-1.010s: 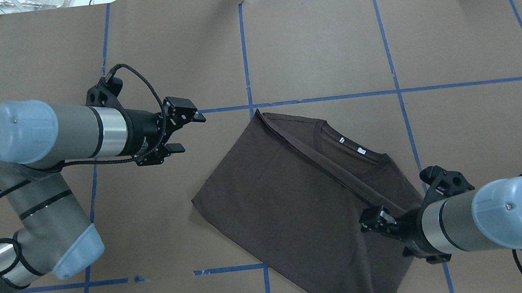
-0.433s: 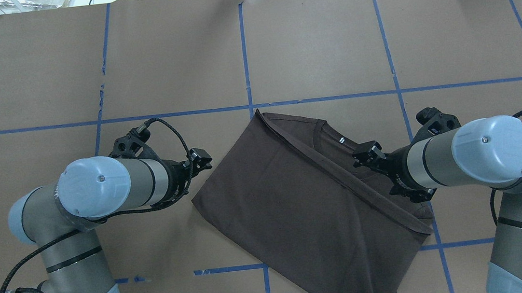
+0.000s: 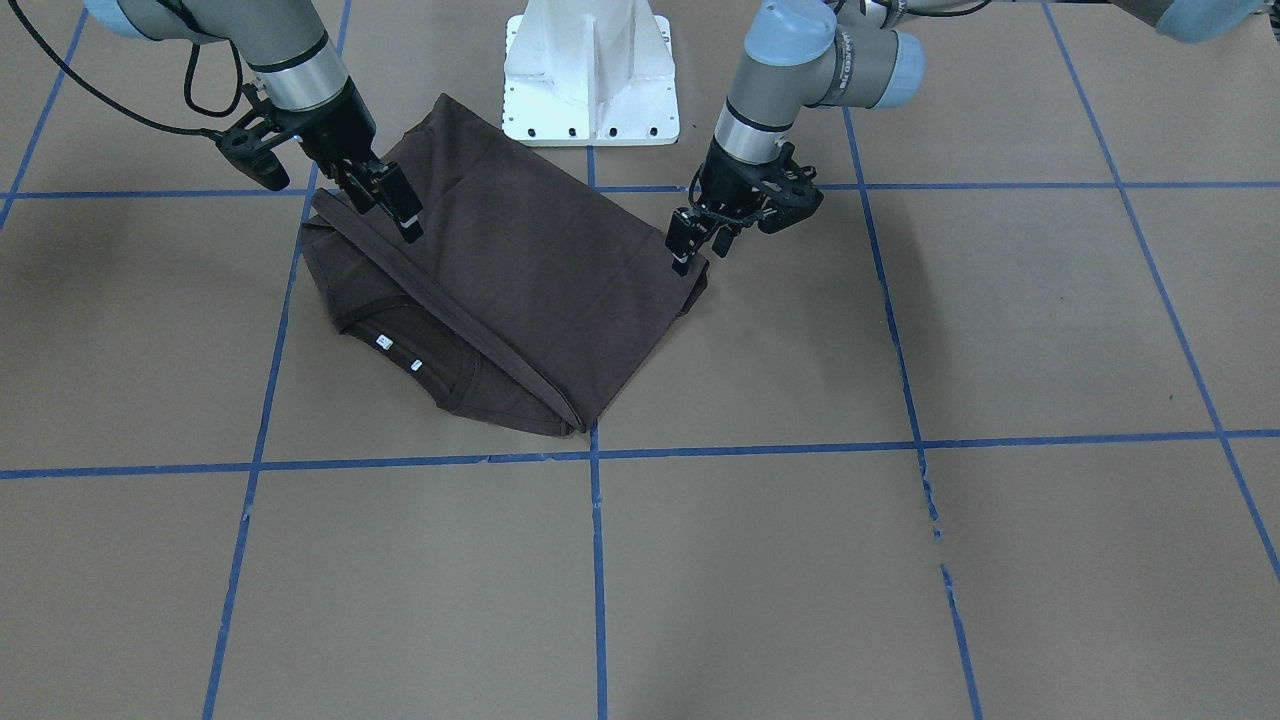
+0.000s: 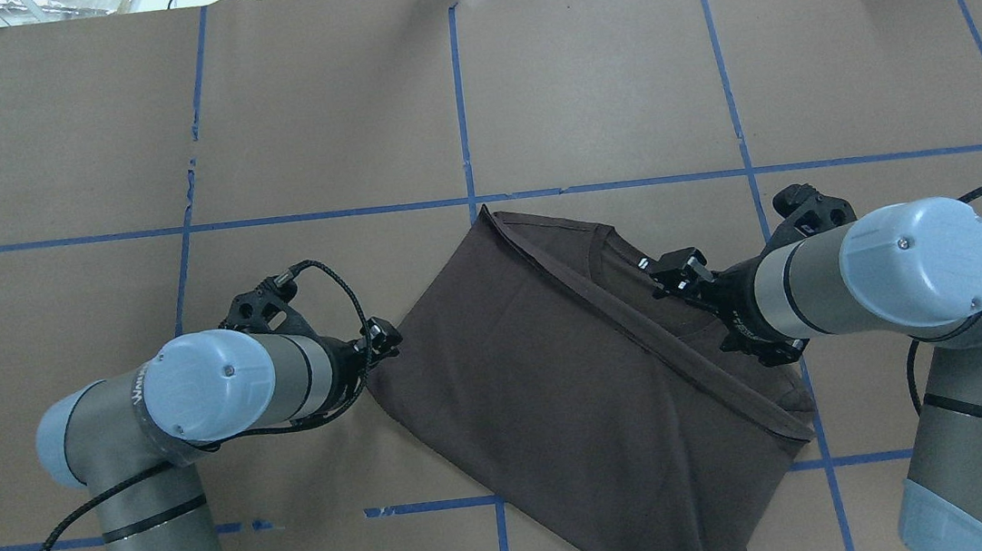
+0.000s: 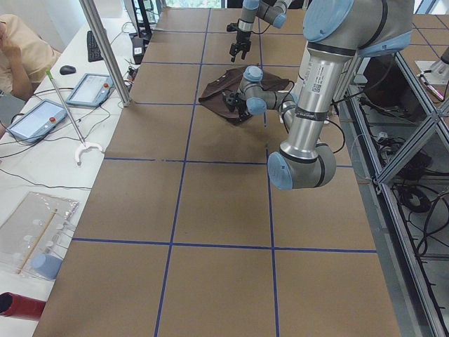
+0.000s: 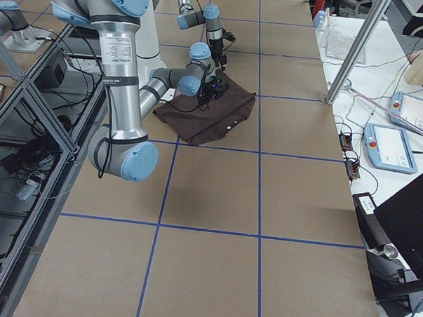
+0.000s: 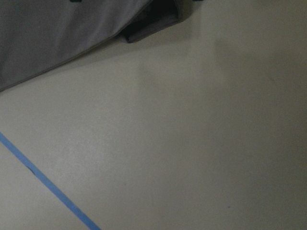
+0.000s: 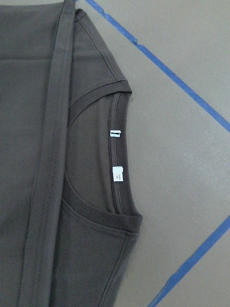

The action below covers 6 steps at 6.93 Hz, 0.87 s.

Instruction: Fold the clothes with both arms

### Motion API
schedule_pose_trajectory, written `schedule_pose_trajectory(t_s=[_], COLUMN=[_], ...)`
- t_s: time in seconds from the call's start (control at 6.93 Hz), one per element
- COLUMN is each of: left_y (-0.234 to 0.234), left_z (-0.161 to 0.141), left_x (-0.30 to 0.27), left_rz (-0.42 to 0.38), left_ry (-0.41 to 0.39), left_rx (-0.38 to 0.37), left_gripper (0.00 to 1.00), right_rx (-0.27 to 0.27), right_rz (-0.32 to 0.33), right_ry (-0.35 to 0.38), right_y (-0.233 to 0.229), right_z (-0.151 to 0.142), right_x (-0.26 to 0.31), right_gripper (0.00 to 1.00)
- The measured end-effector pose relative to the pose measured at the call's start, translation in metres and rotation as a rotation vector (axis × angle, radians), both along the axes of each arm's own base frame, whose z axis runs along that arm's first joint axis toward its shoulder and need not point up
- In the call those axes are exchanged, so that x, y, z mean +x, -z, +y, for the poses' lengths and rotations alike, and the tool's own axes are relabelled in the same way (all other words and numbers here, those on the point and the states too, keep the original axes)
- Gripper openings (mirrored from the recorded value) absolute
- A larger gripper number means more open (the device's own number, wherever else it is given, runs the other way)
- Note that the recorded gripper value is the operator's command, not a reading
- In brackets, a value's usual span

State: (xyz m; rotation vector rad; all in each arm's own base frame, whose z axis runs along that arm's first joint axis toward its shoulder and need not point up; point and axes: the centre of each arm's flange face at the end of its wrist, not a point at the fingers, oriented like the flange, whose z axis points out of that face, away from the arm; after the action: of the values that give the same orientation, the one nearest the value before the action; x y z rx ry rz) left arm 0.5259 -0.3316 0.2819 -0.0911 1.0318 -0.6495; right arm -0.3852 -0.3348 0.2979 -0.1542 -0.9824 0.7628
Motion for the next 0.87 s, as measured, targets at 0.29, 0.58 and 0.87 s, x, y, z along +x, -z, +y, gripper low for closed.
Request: schedule_pose_trajectory(t_s=[0.29, 0.58, 0.87], left_y=[-0.011, -0.017, -0.021], left_z=[0.007, 0.005, 0.002], left_x=[0.012, 0.016, 0.017], left_rz=[-0.026, -0.042, -0.051], left_ry=[-0.007, 0.005, 0.011], left_rx=[0.000, 0.008, 0.013], left_gripper=[0.52, 0.30, 0.02], right_rx=[0.000, -0.001, -0.002], right_rz=[-0.001, -0.001, 0.001], right_ry=[-0.006, -0.005, -0.005], right_y=[0.001, 0.000, 0.000], right_z=[-0.003, -0.003, -0.004], right_x=[0.001, 0.001, 0.001], right_gripper=[1.00, 1.00, 1.00])
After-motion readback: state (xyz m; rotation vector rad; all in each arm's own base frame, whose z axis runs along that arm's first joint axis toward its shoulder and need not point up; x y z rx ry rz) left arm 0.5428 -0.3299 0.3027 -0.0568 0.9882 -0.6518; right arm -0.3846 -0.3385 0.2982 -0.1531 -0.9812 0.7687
